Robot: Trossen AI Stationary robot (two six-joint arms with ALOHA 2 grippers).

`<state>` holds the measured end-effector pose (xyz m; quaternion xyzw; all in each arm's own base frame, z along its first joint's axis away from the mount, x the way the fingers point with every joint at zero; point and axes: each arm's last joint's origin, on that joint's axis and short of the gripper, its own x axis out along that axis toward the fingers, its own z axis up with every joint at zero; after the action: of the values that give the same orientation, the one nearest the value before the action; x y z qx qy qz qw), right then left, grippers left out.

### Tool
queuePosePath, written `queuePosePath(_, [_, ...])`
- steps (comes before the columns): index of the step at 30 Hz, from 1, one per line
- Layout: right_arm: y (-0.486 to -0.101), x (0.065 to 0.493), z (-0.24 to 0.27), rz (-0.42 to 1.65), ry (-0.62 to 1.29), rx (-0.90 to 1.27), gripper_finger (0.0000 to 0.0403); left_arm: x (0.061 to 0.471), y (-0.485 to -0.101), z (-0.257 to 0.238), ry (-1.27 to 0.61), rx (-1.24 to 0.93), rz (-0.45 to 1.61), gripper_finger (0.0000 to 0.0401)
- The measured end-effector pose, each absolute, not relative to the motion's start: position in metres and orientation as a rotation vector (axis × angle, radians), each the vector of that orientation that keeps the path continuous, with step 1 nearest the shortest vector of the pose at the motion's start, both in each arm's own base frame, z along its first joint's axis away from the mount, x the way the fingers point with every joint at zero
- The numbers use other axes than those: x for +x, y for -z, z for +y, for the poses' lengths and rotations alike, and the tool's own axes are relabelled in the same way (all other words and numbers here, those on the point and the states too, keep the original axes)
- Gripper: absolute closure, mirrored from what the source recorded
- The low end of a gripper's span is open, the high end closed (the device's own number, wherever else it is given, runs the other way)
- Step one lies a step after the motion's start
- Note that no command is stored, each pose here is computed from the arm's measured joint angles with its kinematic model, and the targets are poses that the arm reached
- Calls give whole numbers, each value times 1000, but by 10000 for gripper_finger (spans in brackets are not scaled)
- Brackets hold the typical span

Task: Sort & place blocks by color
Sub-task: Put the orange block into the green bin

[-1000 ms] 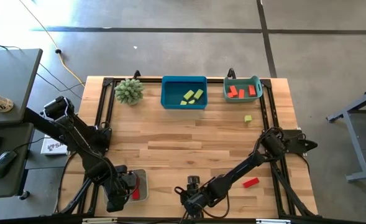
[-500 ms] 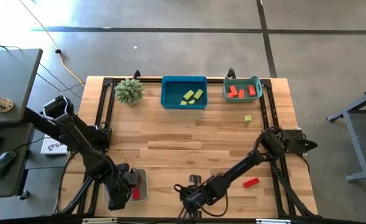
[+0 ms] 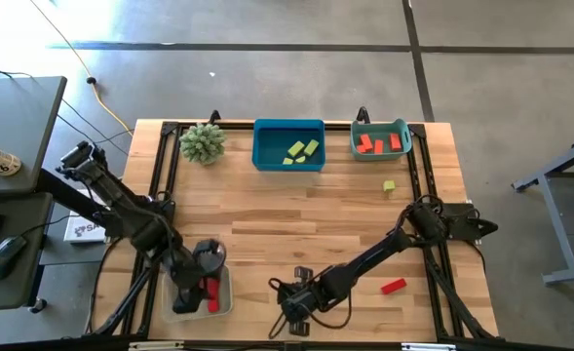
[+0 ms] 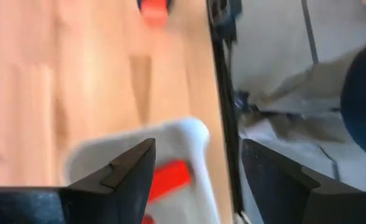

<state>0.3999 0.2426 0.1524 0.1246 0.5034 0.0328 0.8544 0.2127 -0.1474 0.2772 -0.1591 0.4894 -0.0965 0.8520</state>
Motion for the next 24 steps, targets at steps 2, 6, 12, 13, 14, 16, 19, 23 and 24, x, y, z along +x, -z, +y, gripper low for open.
queuePosePath(2, [-160,402,235,1046,-49,268,297,214,-283,-138,178,-310,984,174])
queuePosePath(6, [-174,407,219,1007,-1,278,297,216,-293,-119,112,-264,893,174])
queuePosePath(12, [-198,413,192,940,103,282,297,217,-305,-94,5,-206,790,174])
queuePosePath(13, [-203,412,187,929,126,273,297,217,-307,-90,-5,-194,777,174])
queuePosePath(14, [-207,412,182,917,150,265,297,218,-308,-87,-14,-184,765,174])
queuePosePath(16, [-218,411,172,897,186,240,297,218,-310,-80,-34,-156,755,174])
queuePosePath(19, [-230,407,156,894,244,177,297,220,-313,-71,-65,-121,725,174])
queuePosePath(23, [-249,402,130,893,312,63,297,222,-315,-57,-159,-44,699,174])
queuePosePath(24, [-253,401,122,895,334,31,297,223,-315,-54,-188,-22,696,174])
